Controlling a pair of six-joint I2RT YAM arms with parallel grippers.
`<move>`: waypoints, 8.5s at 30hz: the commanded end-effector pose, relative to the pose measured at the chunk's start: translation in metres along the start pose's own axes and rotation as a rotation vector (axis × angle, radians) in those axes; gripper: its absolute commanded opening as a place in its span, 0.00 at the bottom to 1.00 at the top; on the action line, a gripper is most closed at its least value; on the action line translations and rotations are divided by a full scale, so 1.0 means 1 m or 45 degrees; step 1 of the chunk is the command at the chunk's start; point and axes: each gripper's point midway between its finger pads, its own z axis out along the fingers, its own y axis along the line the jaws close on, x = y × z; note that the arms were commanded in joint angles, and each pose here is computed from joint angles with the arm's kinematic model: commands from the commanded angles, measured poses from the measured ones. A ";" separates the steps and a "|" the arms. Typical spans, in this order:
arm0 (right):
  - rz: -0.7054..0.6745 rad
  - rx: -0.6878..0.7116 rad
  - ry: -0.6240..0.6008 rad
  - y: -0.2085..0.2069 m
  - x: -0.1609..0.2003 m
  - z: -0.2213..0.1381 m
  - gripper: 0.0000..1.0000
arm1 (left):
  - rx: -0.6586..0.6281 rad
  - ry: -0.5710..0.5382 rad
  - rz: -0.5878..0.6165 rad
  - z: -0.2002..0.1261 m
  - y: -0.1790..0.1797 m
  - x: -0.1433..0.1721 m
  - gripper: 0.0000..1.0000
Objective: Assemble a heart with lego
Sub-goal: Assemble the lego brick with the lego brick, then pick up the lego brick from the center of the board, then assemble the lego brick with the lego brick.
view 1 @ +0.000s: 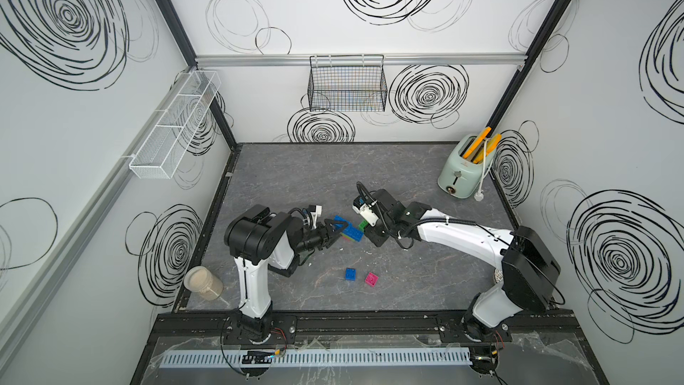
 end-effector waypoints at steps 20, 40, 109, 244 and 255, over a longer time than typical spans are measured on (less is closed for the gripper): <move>-0.144 -0.105 0.077 0.017 0.011 0.024 0.30 | 0.010 0.136 -0.032 0.011 0.006 0.026 0.61; -0.199 -0.137 0.266 0.023 0.033 0.049 0.29 | 0.022 0.190 -0.001 0.018 0.002 0.035 0.61; -0.496 -0.257 0.114 0.129 0.061 0.025 0.72 | -0.090 -0.139 -0.110 -0.024 0.030 -0.022 0.61; -0.044 -0.206 -0.079 -0.013 -0.044 -0.013 0.73 | -0.067 0.035 -0.077 0.001 0.028 0.004 0.61; 0.013 -0.177 -0.097 -0.030 -0.041 -0.014 0.77 | -0.070 0.037 -0.080 0.001 0.028 0.005 0.61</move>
